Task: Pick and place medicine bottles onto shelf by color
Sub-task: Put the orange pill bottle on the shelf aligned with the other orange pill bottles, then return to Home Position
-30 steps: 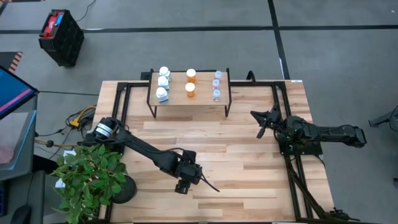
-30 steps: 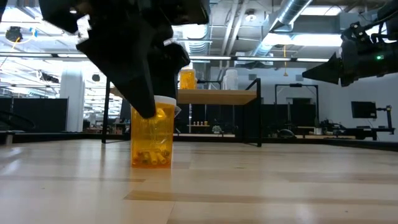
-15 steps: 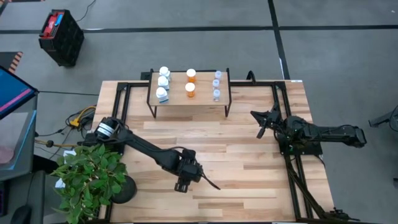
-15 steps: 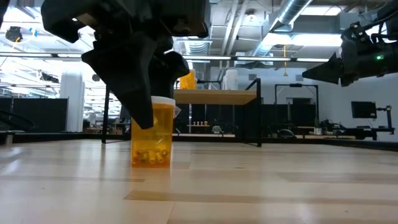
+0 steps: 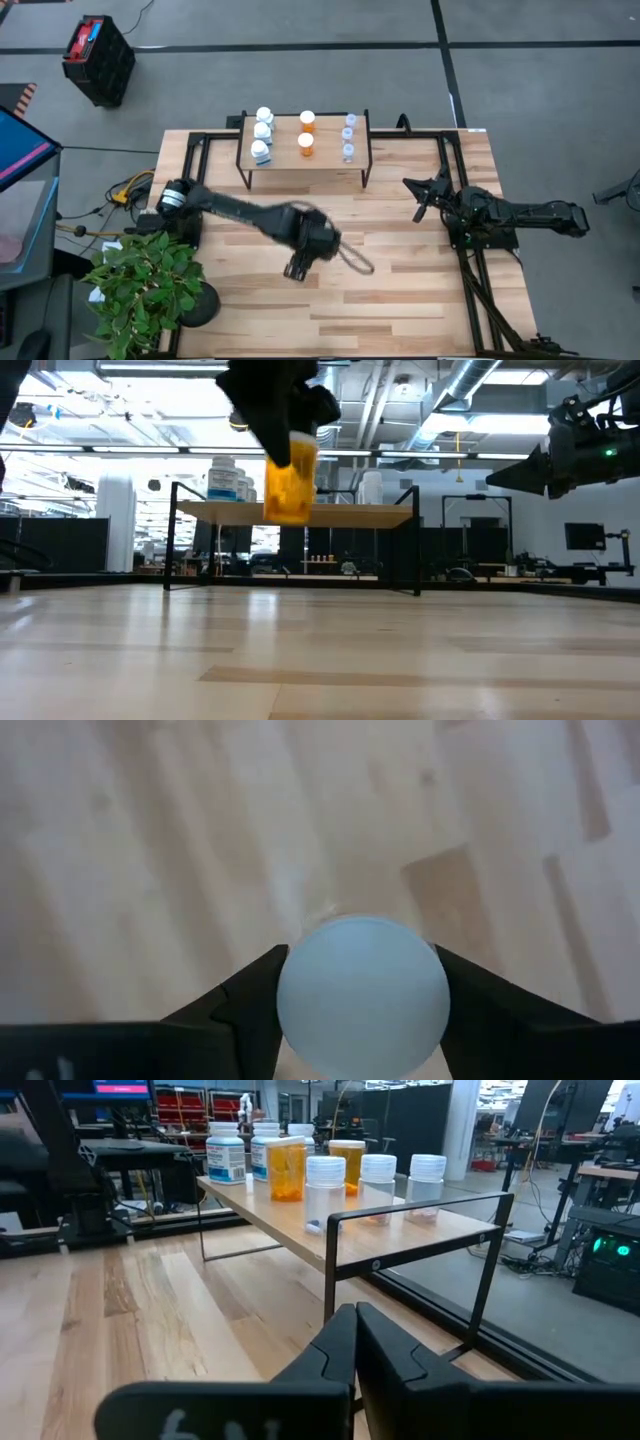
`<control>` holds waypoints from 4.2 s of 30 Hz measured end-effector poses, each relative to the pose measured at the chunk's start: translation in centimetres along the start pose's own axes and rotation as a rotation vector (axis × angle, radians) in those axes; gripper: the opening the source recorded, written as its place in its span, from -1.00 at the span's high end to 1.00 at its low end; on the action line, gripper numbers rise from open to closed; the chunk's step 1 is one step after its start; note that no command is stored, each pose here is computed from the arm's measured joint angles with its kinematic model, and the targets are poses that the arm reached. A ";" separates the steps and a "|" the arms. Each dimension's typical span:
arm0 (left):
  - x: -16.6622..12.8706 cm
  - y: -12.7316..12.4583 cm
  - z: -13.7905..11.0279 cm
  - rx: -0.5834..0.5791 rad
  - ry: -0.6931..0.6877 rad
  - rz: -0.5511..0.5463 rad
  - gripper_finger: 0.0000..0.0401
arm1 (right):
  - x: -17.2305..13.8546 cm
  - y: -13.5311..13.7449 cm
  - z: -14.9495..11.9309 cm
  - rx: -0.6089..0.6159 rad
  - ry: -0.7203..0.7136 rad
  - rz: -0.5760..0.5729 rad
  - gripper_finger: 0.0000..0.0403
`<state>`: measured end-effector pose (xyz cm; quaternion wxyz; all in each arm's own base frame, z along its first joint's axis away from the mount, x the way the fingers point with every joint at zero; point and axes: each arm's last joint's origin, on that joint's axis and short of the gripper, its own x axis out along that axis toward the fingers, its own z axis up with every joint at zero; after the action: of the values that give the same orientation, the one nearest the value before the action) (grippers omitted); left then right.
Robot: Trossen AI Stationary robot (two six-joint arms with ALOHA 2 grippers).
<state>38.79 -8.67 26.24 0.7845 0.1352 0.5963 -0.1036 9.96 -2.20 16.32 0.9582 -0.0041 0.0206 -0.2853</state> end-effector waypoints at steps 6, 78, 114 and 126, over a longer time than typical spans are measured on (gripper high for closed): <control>-5.4 6.6 -0.5 -0.013 0.001 0.052 0.05 | 0.0 0.0 0.0 0.000 0.000 0.000 0.86; -9.2 23.6 -8.5 -0.294 -0.083 0.208 -0.33 | 0.0 0.0 0.0 0.000 0.000 0.000 0.86; -15.2 13.1 -3.9 -0.325 -0.066 0.209 -0.33 | 0.0 0.0 0.0 0.000 0.000 -0.001 0.87; -23.4 5.9 -6.7 -0.198 -0.323 0.152 -0.33 | 0.0 0.0 0.0 -0.001 0.000 -0.001 0.86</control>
<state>28.35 -0.83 47.62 0.8849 0.0836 0.4582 -0.0051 9.96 -2.20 16.31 0.9581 -0.0043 0.0208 -0.2856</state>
